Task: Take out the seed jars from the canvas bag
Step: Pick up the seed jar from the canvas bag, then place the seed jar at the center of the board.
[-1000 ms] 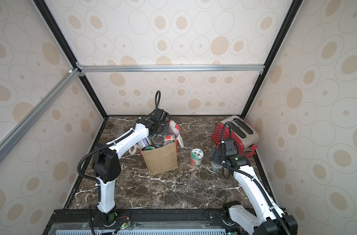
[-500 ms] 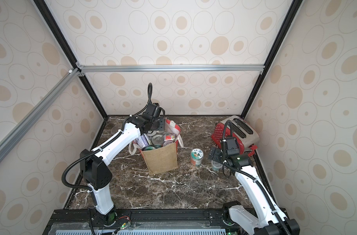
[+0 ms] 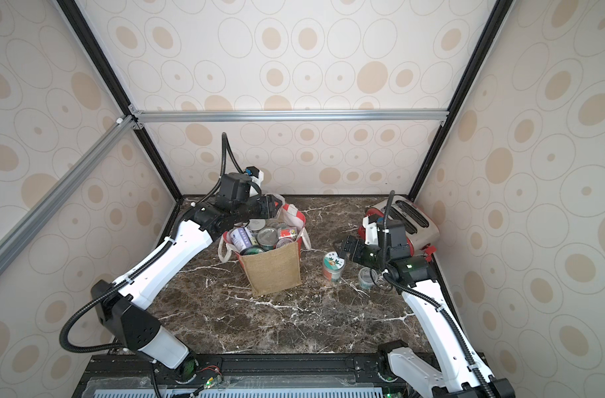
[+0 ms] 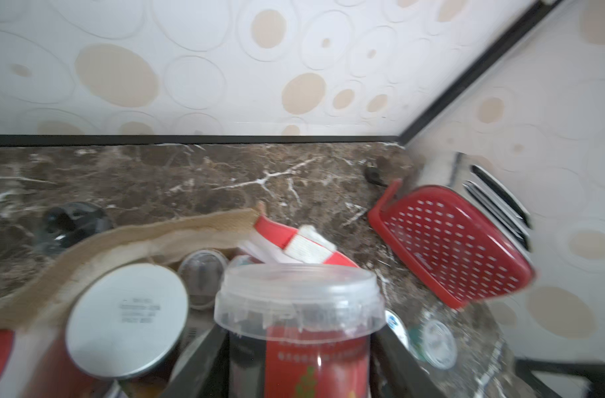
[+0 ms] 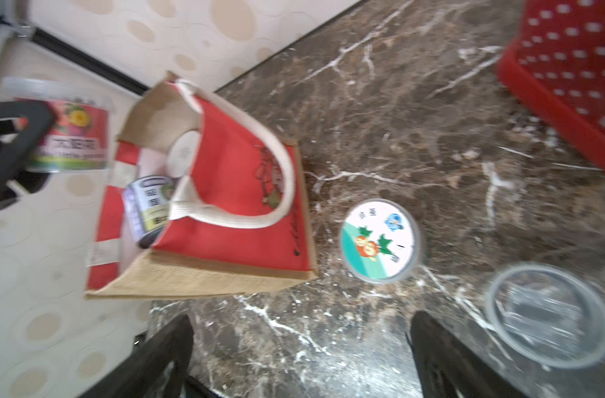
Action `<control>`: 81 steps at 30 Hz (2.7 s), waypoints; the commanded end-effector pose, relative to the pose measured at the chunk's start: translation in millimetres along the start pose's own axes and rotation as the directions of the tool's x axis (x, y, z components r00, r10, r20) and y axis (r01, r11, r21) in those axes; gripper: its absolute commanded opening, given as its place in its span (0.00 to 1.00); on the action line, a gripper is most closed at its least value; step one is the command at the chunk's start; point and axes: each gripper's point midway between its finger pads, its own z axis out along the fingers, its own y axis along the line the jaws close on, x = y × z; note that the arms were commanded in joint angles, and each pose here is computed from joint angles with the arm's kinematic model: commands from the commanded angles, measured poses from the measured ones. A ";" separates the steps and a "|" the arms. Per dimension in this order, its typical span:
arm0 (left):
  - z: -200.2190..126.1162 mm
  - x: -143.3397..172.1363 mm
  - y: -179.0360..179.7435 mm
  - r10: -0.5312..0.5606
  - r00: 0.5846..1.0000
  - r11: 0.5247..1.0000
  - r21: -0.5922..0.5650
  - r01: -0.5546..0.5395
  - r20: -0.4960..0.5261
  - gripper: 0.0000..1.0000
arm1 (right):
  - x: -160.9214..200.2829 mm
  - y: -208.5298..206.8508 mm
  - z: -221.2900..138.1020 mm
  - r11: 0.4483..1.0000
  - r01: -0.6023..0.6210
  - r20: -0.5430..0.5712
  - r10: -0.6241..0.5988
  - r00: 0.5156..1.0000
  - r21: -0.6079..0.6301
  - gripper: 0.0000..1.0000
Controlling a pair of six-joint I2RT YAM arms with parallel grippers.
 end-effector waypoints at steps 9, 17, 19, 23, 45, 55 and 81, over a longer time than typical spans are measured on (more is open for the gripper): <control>-78.9 -1.7 -93.0 0.119 0.943 0.874 0.419 -0.248 0.309 0.58 | -34.1 107.7 -22.6 0.906 -0.101 -0.081 0.074 0.994 -0.411 1.00; -81.0 20.1 -124.1 0.199 0.921 0.834 0.435 -0.339 0.336 0.58 | -36.2 148.8 -22.8 0.863 -0.106 -0.145 0.038 0.989 -0.495 1.00; -79.7 23.1 -130.4 0.210 0.920 0.830 0.436 -0.347 0.332 0.57 | -33.6 156.3 -19.8 0.860 -0.099 -0.161 0.020 0.987 -0.500 1.00; -75.7 28.5 -137.8 0.230 0.919 0.826 0.434 -0.358 0.320 0.57 | -25.7 166.7 -12.5 0.858 -0.080 -0.181 -0.015 0.983 -0.507 1.00; -67.3 43.4 -144.3 0.259 0.921 0.820 0.439 -0.368 0.290 0.80 | 2.1 165.6 18.0 0.881 -0.083 -0.268 -0.050 0.962 -0.465 0.64; -75.7 37.8 -116.2 0.248 0.928 0.891 0.311 -0.332 0.279 0.98 | 19.0 117.8 20.4 0.954 0.006 -0.210 -0.071 0.975 -0.298 0.65; -52.2 70.3 91.0 -0.039 0.977 0.892 -0.448 -0.060 -0.209 0.89 | 148.2 -76.0 43.9 0.858 0.408 -0.082 -0.403 0.911 0.311 0.66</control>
